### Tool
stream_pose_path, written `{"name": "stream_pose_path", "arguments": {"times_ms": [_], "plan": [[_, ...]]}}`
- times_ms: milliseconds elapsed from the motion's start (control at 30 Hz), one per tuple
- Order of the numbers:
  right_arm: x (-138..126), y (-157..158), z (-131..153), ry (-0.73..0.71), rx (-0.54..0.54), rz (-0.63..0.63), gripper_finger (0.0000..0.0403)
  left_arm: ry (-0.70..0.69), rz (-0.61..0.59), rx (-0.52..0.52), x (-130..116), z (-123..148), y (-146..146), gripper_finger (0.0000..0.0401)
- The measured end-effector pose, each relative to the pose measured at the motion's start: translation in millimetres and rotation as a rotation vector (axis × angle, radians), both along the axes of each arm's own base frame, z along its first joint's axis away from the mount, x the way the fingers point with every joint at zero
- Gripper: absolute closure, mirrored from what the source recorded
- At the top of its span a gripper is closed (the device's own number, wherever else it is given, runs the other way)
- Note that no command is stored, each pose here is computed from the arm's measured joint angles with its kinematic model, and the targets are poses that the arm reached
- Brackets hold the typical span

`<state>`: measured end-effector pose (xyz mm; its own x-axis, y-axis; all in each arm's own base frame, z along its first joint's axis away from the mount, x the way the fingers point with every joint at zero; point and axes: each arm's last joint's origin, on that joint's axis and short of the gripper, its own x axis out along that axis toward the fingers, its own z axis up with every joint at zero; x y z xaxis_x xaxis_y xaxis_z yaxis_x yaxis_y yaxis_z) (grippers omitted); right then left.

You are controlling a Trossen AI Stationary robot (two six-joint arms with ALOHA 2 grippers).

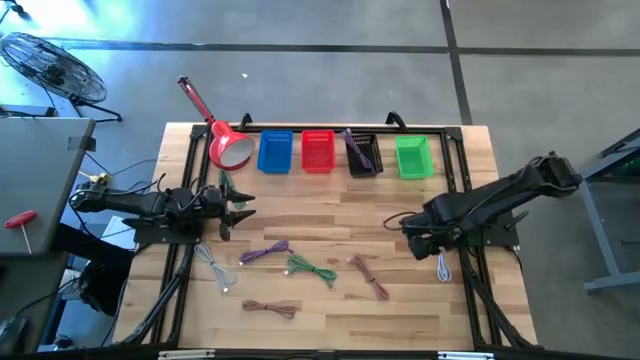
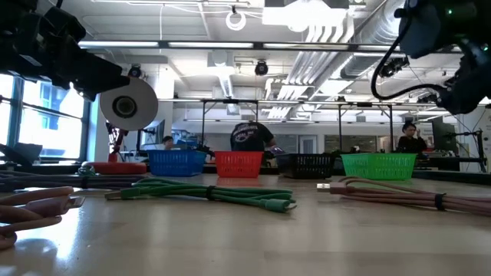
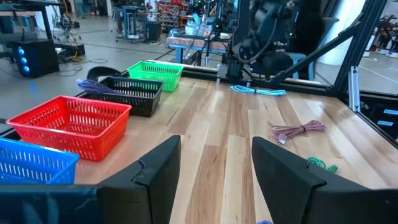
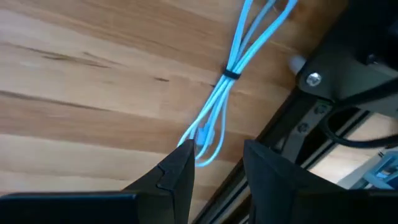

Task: Pick & Place USB Port
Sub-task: Put the right blue charger cable into the blue bin

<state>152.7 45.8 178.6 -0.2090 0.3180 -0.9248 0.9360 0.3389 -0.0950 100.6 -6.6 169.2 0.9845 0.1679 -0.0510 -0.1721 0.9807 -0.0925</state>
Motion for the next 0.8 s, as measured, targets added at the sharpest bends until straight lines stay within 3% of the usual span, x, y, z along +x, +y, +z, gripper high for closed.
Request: {"name": "stream_pose_path", "arguments": {"times_ms": [567,800], "plan": [[-2,-1,-9,-0.013,-0.081,-0.027,0.0274,0.0,-0.001,0.0,0,0,0,0.0206],[-1,9,-18,0.069,-0.093,-0.02,0.0274,0.0,-0.001,0.0,0,0,0,0.0206]]}}
